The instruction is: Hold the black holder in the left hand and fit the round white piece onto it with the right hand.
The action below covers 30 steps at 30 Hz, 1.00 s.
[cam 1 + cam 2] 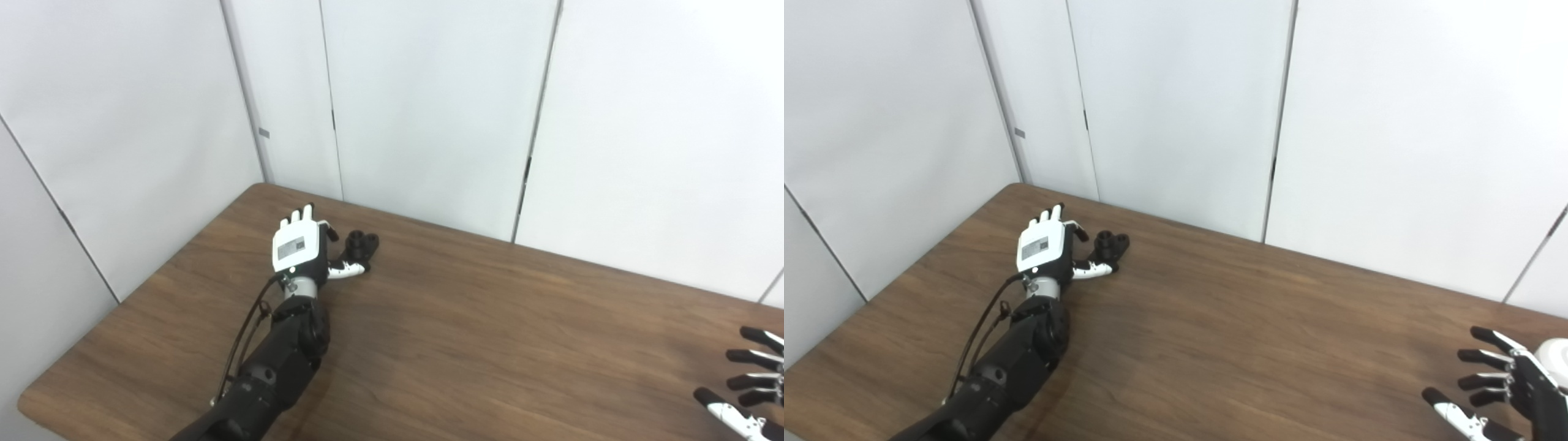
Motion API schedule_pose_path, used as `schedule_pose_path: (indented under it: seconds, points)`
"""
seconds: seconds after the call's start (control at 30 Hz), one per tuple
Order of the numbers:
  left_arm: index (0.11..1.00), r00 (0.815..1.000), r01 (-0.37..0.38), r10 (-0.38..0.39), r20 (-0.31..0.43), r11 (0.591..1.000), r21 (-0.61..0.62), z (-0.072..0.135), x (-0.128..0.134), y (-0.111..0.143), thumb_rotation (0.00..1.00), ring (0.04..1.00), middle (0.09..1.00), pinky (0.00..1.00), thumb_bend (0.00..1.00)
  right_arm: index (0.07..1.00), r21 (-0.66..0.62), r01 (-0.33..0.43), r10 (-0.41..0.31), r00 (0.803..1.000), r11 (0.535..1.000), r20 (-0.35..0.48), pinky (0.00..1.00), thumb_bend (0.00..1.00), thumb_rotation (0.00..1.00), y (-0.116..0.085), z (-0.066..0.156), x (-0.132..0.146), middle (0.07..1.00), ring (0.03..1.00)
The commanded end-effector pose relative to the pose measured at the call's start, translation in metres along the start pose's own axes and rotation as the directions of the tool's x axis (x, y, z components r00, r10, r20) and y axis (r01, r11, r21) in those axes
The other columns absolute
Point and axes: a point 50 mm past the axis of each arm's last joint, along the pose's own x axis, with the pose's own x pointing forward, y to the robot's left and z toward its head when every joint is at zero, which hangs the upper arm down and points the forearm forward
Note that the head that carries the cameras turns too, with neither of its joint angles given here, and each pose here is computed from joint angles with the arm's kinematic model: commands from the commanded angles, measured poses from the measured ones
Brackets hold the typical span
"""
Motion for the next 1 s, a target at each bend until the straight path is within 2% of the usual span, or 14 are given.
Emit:
schedule_pose_path:
  seconds: [0.0,0.27,0.4,0.47,0.7,0.73,0.77,0.83,0.97]
  points:
    - [0.618,0.998,-0.054,0.055,0.042,0.998,-0.012,0.01,0.018,0.018,0.36,1.0,1.0,1.0,1.0,0.755,-0.01,0.028,-0.028,0.997,1.0,0.071,0.42,0.53,0.0,-0.011,0.017,0.008,0.656,0.524]
    - [0.608,0.999,-0.002,0.003,0.04,1.0,-0.02,0.01,0.021,0.016,0.34,1.0,1.0,1.0,0.99,0.752,-0.022,0.03,-0.029,0.997,0.999,0.071,0.42,0.52,0.0,-0.013,0.018,0.007,0.652,0.524]
    - [0.604,0.997,0.036,-0.034,0.073,0.999,-0.015,0.01,0.022,0.014,0.31,1.0,1.0,1.0,0.95,0.751,-0.024,0.031,-0.029,0.997,0.999,0.074,0.42,0.52,0.0,-0.014,0.018,0.007,0.652,0.521]
    - [0.585,0.994,0.047,-0.044,0.099,0.999,-0.019,0.008,0.022,0.01,0.26,1.0,0.99,1.0,0.9,0.749,-0.026,0.031,-0.029,0.997,0.999,0.072,0.43,0.52,0.0,-0.014,0.018,0.006,0.651,0.523]
    - [0.548,0.992,0.071,-0.063,0.112,0.995,-0.07,0.006,0.023,-0.001,0.16,1.0,0.966,1.0,0.88,0.744,-0.032,0.03,-0.028,0.997,0.999,0.075,0.43,0.52,0.0,-0.017,0.019,0.005,0.648,0.526]
    - [0.512,0.991,0.07,-0.061,0.115,0.995,-0.077,0.005,0.022,-0.002,0.11,1.0,0.96,1.0,0.67,0.743,-0.031,0.031,-0.028,0.997,0.999,0.075,0.42,0.52,0.0,-0.017,0.019,0.005,0.647,0.525]
    - [0.499,0.991,0.07,-0.06,0.117,0.994,-0.081,0.005,0.022,-0.003,0.09,1.0,0.957,1.0,0.6,0.743,-0.031,0.031,-0.028,0.997,0.999,0.075,0.42,0.52,0.0,-0.018,0.019,0.005,0.647,0.525]
    - [0.489,0.991,0.078,-0.065,0.12,0.991,-0.105,0.006,0.021,-0.005,0.07,1.0,0.955,1.0,0.54,0.743,-0.03,0.03,-0.028,0.997,0.999,0.072,0.42,0.52,0.0,-0.018,0.019,0.005,0.648,0.524]
    - [0.485,0.988,0.095,-0.077,0.13,0.987,-0.133,0.006,0.019,-0.009,0.06,1.0,0.955,1.0,0.52,0.746,-0.03,0.029,-0.027,0.997,0.999,0.068,0.43,0.53,0.0,-0.018,0.019,0.004,0.651,0.526]
